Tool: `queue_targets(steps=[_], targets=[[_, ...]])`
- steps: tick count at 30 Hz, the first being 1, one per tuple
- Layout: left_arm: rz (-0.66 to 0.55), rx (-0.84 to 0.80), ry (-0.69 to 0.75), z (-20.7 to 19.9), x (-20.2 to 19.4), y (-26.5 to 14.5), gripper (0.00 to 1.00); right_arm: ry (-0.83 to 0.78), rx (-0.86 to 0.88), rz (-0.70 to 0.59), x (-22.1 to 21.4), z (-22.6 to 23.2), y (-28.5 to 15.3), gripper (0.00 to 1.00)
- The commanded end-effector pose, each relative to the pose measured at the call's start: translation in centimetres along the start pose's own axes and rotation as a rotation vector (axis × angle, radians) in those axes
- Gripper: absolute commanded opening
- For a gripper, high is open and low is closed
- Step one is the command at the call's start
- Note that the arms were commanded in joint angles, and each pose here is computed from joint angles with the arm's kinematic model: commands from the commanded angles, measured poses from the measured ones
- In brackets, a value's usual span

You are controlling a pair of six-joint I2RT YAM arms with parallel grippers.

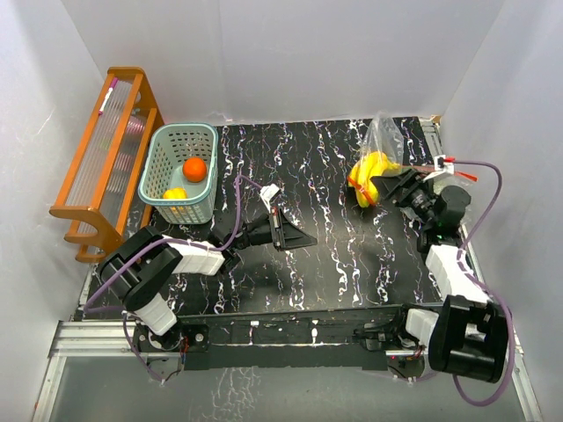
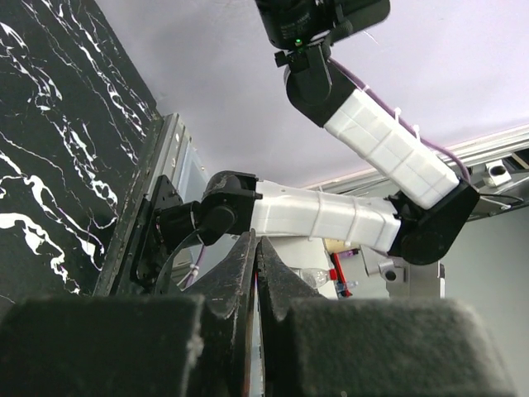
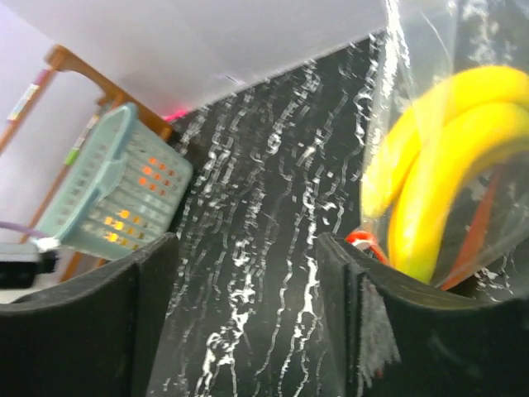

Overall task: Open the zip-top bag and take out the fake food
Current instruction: Pick up the zipper food storage bag at the center of the board.

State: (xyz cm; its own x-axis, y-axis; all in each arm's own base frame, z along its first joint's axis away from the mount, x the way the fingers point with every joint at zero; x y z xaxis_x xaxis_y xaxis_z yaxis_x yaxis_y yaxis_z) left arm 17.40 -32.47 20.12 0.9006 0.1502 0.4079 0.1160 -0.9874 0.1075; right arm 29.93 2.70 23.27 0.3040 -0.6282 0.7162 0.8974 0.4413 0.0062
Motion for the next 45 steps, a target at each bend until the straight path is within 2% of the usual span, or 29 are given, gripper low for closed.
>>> queue_targets(steps=[1,4,8,12,16,21,27,35,40,43,44,45], targets=[[-0.021,-0.050,0.081,-1.5,0.4,-0.3,0.00,-0.107,-0.143,0.020,-0.1,-1.2,2.9,0.75],[-0.012,-0.034,0.098,-1.4,0.2,-0.4,0.00,-0.197,-0.254,0.038,-1.3,-0.5,5.6,0.83],[-0.011,-0.010,0.109,-1.2,0.0,-0.7,0.00,-0.307,-0.498,-0.008,-1.3,-1.2,8.0,0.83],[-0.008,0.007,0.119,-1.1,-0.4,-1.2,0.00,-0.494,-0.763,-0.080,-1.0,-2.9,9.9,0.84],[-0.005,0.017,0.127,-1.0,-0.6,-1.5,0.00,-0.532,-0.831,-0.129,0.0,-3.6,12.2,0.87],[-0.016,0.020,0.138,-1.0,-0.5,-1.6,0.00,-0.539,-0.874,-0.188,0.9,-2.9,13.0,0.98],[-0.015,0.001,0.121,-0.2,-0.7,-1.3,0.00,-0.612,-0.934,-0.226,2.1,-3.0,12.9,0.98],[-0.022,-0.054,0.044,0.6,-1.1,-1.5,0.00,-0.592,-0.974,-0.169,2.4,-7.3,17.1,0.98],[-0.019,-0.026,0.071,0.5,-0.9,-1.4,0.00,-0.535,-0.950,-0.150,3.4,-9.1,18.3,0.93],[-0.017,0.001,0.099,0.5,-0.7,-1.4,0.00,-0.504,-0.925,-0.147,3.6,-9.0,18.5,0.87],[-0.018,0.008,0.105,0.5,-0.7,-1.5,0.00,-0.496,-0.889,-0.138,3.4,-8.7,18.8,0.77],[-0.017,0.013,0.109,0.5,-0.7,-1.5,0.00,-0.488,-0.862,-0.135,3.3,-8.3,19.0,0.59]])
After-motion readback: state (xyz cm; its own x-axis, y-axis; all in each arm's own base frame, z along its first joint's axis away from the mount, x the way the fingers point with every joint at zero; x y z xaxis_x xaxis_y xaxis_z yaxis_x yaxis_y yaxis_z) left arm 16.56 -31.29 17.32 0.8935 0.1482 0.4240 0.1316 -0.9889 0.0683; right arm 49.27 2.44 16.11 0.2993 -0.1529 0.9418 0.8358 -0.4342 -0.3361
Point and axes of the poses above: each gripper's point midway between its finger pads, its own y axis out along the fingers, its own z axis along the line the jaws close on, x = y × z, the point moved 5 cm from there along -y, back along the fingers, and after that the axes turned 6 degrees about y, right-handed, at the moved point
